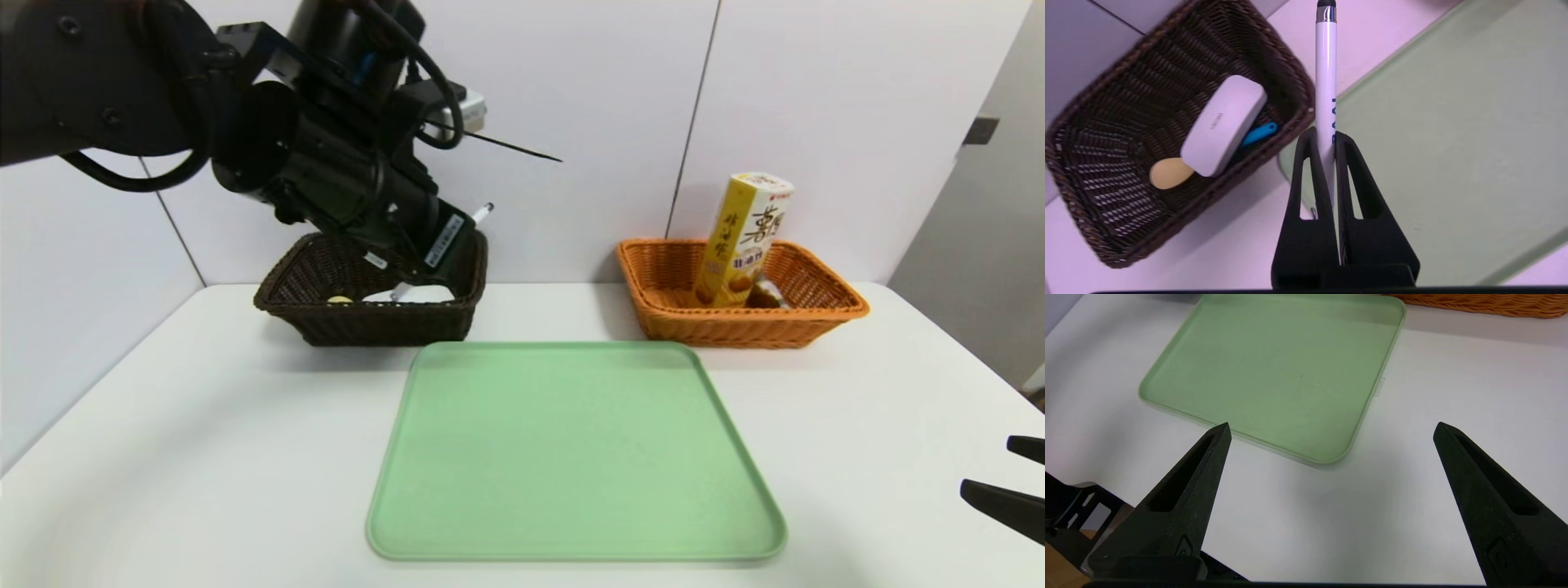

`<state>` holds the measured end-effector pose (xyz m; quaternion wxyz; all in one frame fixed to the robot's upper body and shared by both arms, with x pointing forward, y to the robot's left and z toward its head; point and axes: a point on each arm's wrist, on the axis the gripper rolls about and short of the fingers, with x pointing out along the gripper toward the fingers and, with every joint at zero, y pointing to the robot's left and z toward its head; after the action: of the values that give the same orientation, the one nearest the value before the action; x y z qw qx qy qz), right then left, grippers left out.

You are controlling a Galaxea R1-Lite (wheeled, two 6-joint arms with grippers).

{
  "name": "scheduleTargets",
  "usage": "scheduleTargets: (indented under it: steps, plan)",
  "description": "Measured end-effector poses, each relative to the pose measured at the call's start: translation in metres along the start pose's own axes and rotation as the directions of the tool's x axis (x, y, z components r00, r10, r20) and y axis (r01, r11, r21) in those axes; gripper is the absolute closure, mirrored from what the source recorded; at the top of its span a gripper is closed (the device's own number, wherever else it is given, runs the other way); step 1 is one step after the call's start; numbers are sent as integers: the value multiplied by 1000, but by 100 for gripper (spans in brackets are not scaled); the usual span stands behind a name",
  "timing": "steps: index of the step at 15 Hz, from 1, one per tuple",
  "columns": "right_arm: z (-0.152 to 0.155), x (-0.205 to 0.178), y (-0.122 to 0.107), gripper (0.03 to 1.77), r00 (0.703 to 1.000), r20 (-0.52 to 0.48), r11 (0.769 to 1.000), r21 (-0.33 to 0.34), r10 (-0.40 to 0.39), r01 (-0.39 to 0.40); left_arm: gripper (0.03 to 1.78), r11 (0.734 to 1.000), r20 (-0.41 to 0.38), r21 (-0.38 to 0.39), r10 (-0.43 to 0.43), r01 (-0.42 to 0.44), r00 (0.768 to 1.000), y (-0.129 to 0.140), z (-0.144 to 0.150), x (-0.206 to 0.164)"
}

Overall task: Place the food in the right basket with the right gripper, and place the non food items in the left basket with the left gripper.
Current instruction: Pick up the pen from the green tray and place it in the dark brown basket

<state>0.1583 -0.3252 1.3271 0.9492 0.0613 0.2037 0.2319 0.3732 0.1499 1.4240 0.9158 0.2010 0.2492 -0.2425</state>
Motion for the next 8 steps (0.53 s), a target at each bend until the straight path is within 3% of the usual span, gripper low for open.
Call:
scheduleTargets:
  steps: [4, 6, 8]
  plan:
    - [-1, 0, 0, 9, 1000, -1, 1000, 0, -5, 5, 172, 990, 44, 140, 5, -11, 999, 60, -10, 14]
    - [0, -1, 0, 9, 1000, 2, 1000, -1, -9, 9, 172, 974, 76, 225, 25, -41, 997, 83, -14, 28]
    - [0, -1, 0, 9, 1000, 3, 1000, -3, -9, 9, 172, 947, 52, 315, 46, -60, 998, 97, -22, 43]
